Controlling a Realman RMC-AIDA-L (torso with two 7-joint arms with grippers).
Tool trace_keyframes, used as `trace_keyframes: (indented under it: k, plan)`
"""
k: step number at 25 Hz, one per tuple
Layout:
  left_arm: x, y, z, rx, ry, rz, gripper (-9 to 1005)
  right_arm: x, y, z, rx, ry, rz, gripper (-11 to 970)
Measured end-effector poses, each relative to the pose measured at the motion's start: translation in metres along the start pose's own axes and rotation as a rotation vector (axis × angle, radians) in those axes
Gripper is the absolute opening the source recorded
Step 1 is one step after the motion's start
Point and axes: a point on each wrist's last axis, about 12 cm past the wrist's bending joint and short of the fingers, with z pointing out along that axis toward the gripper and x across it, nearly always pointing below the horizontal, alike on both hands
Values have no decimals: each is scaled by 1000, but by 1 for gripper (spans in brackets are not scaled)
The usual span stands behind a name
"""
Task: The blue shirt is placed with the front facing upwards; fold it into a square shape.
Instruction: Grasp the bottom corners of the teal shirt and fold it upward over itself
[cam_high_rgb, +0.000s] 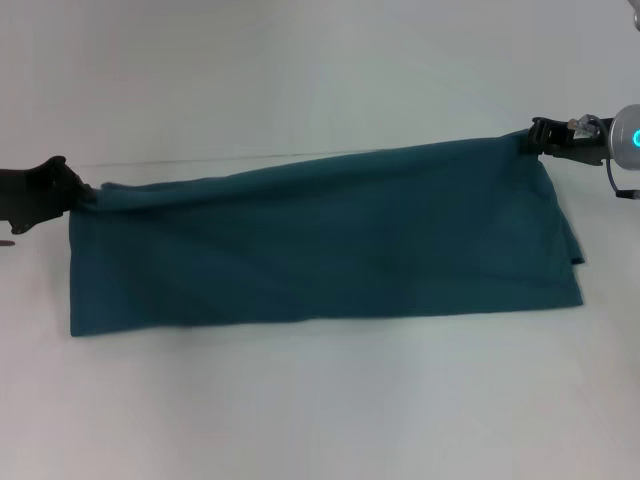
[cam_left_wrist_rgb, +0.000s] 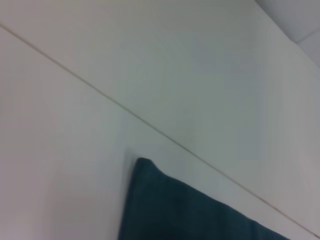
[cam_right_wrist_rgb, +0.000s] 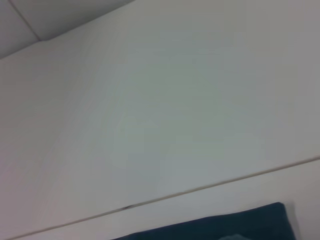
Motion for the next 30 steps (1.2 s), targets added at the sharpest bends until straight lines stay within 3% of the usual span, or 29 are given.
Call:
trace_keyframes:
  k: [7,19,30]
  plan:
    - [1,-5,9,-34,-7,39,42,1,13,9,21,-15,-59,60]
    - [3,-2,11,-46,-31,44,61,2,13,11,34,-31,-59,58]
    - [0,-2,10,-39,-63,46,126,-4,9,8,38,-27,-65,172]
